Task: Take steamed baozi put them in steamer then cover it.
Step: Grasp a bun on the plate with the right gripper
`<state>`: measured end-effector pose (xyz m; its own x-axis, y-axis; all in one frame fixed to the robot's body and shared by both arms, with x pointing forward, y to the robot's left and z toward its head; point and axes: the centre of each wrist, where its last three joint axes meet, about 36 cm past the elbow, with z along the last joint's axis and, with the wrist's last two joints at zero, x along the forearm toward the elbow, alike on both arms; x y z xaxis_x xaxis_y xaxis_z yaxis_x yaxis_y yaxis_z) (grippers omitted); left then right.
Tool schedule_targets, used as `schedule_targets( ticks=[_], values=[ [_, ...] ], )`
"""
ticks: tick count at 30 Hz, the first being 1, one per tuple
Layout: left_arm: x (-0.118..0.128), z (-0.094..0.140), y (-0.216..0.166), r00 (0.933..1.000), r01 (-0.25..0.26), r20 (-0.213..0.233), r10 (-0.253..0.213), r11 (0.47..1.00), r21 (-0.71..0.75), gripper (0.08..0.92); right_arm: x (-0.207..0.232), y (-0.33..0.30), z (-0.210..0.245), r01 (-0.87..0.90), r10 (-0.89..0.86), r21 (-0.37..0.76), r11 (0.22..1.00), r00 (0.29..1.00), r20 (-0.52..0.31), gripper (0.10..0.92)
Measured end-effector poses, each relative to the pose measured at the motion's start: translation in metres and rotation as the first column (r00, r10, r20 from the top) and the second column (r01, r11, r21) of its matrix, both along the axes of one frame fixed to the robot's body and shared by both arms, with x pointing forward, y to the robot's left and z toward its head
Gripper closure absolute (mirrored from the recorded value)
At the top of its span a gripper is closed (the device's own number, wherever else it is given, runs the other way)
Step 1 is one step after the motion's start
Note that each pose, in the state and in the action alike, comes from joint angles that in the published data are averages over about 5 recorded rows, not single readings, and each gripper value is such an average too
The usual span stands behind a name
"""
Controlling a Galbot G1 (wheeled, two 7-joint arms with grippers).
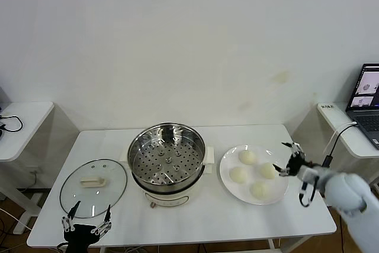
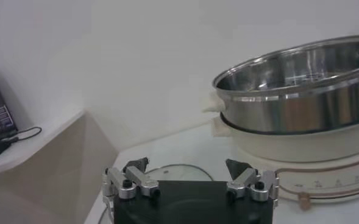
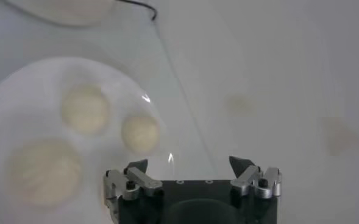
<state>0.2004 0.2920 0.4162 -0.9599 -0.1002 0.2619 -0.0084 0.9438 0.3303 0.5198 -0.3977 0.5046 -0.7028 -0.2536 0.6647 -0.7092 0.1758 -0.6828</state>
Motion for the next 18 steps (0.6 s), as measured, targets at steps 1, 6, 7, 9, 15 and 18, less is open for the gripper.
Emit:
schedule_targets(
  ticks=[1,6,7,9,15,18],
  values=[
    [0.0,0.001,0.0,1.0,-0.002,0.001,0.002,1.0,0.002,0.177,0.009,0.001,0.003,-0.014,0.014,-0.013,1.0,1.0,-0.022,0.2],
    [0.001,0.003,0.001,1.0,-0.009,0.004,0.009,1.0,0.009,0.177,0.051,0.011,0.016,-0.075,0.066,-0.063,0.995,0.989,-0.133,0.199],
    [0.001,0.003,0.002,1.0,-0.009,0.004,0.009,1.0,0.01,0.177,0.059,0.015,0.018,-0.087,0.075,-0.073,0.994,0.985,-0.156,0.199],
    [0.002,0.003,0.002,0.9999,-0.009,0.005,0.009,1.0,0.015,0.177,0.073,0.022,0.02,-0.11,0.09,-0.093,0.989,0.976,-0.199,0.2],
    [0.005,0.005,0.004,0.9999,-0.012,0.013,0.011,1.0,0.027,0.177,0.104,0.044,0.012,-0.167,0.114,-0.149,0.975,0.944,-0.31,0.2],
    [0.006,0.006,0.005,0.9998,-0.015,0.015,0.014,0.999,0.029,0.177,0.117,0.054,0.003,-0.183,0.113,-0.172,0.968,0.929,-0.351,0.2]
  ],
)
